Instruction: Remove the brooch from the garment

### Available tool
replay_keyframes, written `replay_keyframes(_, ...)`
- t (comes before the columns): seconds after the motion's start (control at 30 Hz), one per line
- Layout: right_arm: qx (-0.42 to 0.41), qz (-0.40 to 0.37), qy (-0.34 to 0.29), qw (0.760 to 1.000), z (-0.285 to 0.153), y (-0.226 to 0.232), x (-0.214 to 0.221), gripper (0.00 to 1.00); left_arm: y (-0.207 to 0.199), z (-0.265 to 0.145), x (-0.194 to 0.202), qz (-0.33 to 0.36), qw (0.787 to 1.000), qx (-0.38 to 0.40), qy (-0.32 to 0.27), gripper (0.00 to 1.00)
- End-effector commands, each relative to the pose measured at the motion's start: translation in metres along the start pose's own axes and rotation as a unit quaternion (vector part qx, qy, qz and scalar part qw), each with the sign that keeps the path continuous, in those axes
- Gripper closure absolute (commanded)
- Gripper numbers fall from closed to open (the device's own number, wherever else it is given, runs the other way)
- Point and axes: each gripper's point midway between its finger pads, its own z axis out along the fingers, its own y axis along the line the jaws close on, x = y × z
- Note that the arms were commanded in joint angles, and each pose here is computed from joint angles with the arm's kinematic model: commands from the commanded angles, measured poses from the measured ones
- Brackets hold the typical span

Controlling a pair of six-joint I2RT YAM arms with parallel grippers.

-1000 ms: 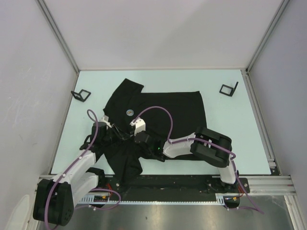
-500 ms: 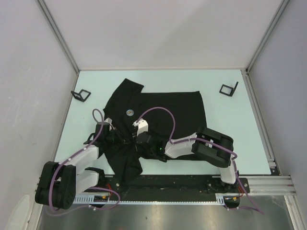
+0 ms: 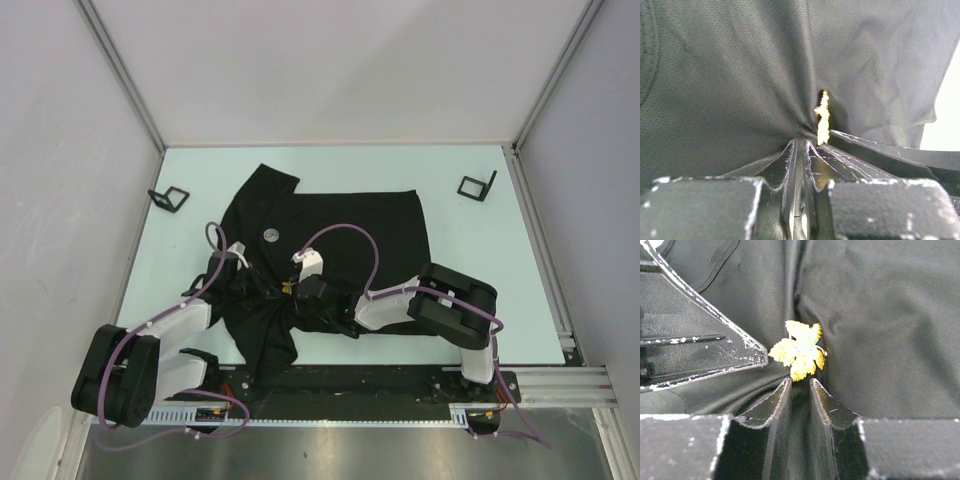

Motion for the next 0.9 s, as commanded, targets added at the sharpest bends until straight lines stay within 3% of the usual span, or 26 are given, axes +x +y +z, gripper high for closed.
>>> replay_keyframes(0.0, 0.002, 0.031, -0.025, 0.999, -0.009, -0.004, -0.016, 0.73, -0.017, 0.000, -0.012, 0.022, 0.999, 0.021, -0.017, 0.87)
replay_keyframes(0.13, -0.018, 0.034, -0.026, 0.999, -0.009, 0.000, -0.017, 0.67, -0.022, 0.001, -0.011, 0.030, 0.999, 0.026, -0.014, 0.86)
replay_keyframes(0.33, -0.027, 0.036, -0.029, 0.999, -0.009, 0.000, -0.021, 0.67, -0.032, 0.005, -0.019, 0.038, 0.999, 0.032, -0.015, 0.83)
replay_keyframes(0.5, -0.030, 0.011, -0.035, 0.999, -0.017, 0.001, -0.027, 0.62, -0.031, 0.003, -0.025, 0.041, 0.999, 0.015, -0.022, 0.86)
replay_keyframes(0.63, -0.036, -0.024, -0.036, 0.998, -0.020, 0.006, -0.033, 0.52, -0.017, -0.012, -0.036, 0.029, 0.996, -0.020, -0.076, 0.66)
replay_keyframes(0.73, -0.022, -0.037, -0.034, 0.999, -0.018, 0.005, -0.038, 0.49, -0.018, -0.020, -0.035, 0.009, 0.995, -0.008, -0.098, 0.59)
replay_keyframes(0.87, -0.011, -0.072, -0.018, 0.997, -0.009, 0.013, -0.045, 0.48, -0.007, -0.018, -0.026, -0.005, 0.996, -0.016, -0.090, 0.67)
